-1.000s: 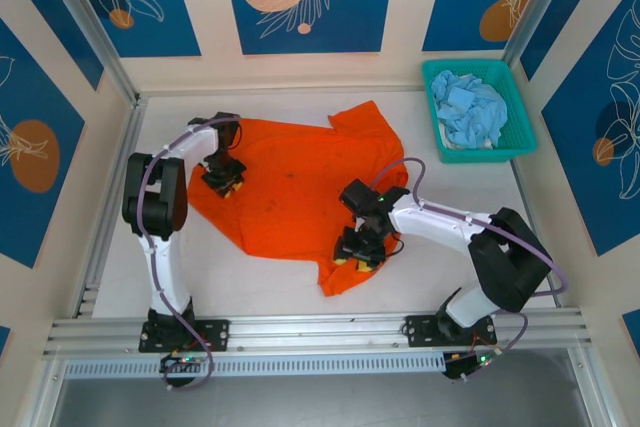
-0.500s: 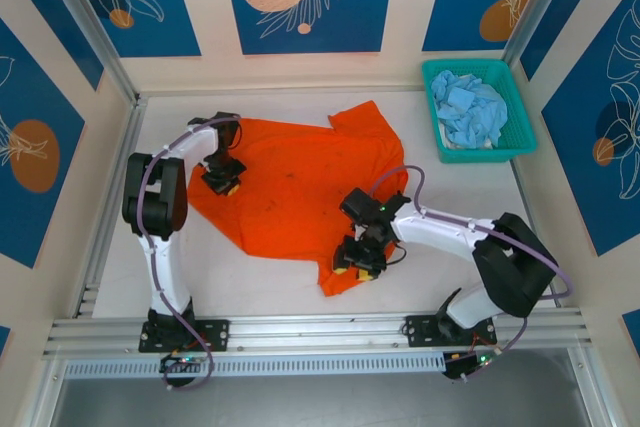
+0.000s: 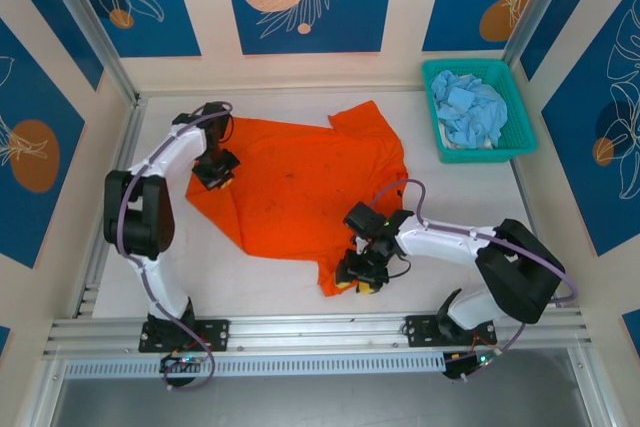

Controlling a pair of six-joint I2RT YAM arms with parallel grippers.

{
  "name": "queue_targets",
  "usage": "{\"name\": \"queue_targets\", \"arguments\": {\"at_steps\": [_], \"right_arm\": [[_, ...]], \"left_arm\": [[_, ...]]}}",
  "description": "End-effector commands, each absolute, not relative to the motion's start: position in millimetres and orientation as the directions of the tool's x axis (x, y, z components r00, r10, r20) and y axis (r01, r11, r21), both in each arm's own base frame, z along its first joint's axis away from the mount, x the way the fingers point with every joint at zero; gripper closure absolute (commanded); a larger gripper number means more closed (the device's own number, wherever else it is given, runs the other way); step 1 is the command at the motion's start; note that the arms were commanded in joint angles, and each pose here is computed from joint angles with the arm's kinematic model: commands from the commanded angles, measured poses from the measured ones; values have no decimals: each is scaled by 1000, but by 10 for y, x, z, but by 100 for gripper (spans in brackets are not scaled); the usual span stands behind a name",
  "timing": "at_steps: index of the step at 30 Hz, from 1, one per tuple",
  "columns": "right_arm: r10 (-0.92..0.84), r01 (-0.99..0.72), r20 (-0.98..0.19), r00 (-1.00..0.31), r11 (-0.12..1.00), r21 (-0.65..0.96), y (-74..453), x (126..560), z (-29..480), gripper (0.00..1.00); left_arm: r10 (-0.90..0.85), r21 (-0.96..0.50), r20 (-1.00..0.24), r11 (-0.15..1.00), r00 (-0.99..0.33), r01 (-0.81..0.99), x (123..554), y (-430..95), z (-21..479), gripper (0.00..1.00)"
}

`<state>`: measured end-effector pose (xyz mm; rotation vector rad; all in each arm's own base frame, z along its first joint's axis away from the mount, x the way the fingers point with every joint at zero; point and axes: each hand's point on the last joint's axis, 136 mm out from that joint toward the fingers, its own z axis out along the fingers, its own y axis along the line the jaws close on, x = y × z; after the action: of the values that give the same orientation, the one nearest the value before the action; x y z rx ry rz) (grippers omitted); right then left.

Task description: Fold and stack the t-shirts

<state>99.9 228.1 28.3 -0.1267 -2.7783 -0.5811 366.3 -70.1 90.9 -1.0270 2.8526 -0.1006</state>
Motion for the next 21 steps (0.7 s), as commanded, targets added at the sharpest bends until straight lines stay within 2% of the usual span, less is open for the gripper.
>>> {"name": "queue_targets", "arguments": {"at_steps": [1, 5, 11, 21], "right_arm": [[53, 157, 298, -953, 929, 336, 2280, 1066, 217, 57], [81, 176, 299, -951, 936, 306, 2234, 1110, 172, 83], [140, 224, 272, -952, 925, 306, 2086, 1116, 216, 100], [281, 355, 280, -918, 898, 261, 1638, 1044, 341, 100]], "left_arm": [[-588, -57, -80, 809, -805, -585, 3418, -646, 1000, 100], [-560, -24, -117, 827, -820, -562, 3187, -517, 1102, 100], [-551, 39, -179, 824, -815, -565, 2760, -262, 1182, 100], [-595, 47, -221, 785, -773, -617, 2276, -69, 1105, 100]]}}
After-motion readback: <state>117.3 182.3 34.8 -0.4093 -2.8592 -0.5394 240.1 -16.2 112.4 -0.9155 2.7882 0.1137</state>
